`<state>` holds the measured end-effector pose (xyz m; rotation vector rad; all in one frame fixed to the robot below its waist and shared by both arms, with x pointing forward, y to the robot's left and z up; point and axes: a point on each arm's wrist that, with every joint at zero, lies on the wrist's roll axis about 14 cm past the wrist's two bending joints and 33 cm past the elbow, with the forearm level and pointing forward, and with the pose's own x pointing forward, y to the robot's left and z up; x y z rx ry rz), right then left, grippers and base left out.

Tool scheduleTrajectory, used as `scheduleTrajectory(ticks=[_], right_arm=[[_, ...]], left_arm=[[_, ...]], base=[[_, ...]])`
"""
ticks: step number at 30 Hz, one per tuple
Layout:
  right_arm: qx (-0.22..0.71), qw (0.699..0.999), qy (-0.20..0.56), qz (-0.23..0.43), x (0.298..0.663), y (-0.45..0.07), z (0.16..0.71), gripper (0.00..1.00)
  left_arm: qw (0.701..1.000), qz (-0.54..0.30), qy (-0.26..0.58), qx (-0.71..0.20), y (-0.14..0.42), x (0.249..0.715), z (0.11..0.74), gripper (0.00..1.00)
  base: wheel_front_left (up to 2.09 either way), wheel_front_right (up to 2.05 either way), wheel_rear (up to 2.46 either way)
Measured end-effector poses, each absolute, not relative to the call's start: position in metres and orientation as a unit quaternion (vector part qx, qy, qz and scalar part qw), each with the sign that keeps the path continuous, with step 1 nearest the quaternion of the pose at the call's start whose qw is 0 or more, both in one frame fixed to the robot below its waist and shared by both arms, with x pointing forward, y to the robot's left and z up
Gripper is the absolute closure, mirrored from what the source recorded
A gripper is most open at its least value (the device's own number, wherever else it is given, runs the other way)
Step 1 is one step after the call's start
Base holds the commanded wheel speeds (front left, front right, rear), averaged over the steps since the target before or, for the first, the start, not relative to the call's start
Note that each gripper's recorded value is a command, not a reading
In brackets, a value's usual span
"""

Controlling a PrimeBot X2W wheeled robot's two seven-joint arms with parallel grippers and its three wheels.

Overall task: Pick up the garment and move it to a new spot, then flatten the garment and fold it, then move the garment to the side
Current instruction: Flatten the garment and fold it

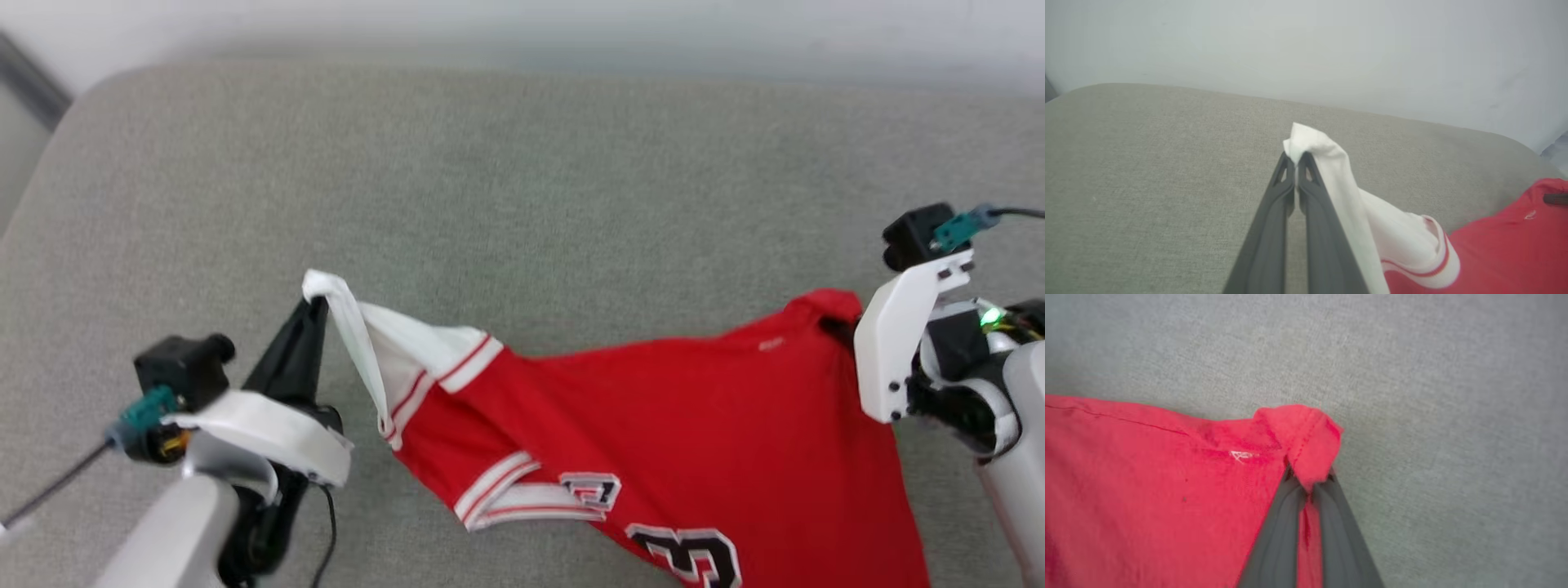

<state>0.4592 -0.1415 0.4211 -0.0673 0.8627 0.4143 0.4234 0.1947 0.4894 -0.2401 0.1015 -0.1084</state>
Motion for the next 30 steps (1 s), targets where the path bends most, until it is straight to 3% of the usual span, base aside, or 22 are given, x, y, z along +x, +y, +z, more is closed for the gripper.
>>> scheduleTrajectory(ticks=[5, 12, 30], right_arm=[[-0.036, 0.931, 0.329, 0.153, 0.479, -0.165, 0.474, 1.00], [-0.021, 0.968, 0.231, 0.097, 0.497, -0.195, 0.544, 1.00], [-0.070, 0.997, -0.003, 0.034, 0.620, -0.219, 0.694, 1.00]], left_arm=[[0.991, -0.070, 0.003, -0.110, 0.200, 0.442, 0.544, 1.00], [0.986, -0.098, -0.090, -0.100, 0.190, 0.478, 0.638, 1.00], [0.963, -0.109, -0.246, -0.005, 0.180, 0.611, 0.782, 1.00]], base=[[0.00, 0.00, 0.00], [0.00, 0.00, 0.00], [0.00, 0.00, 0.00]])
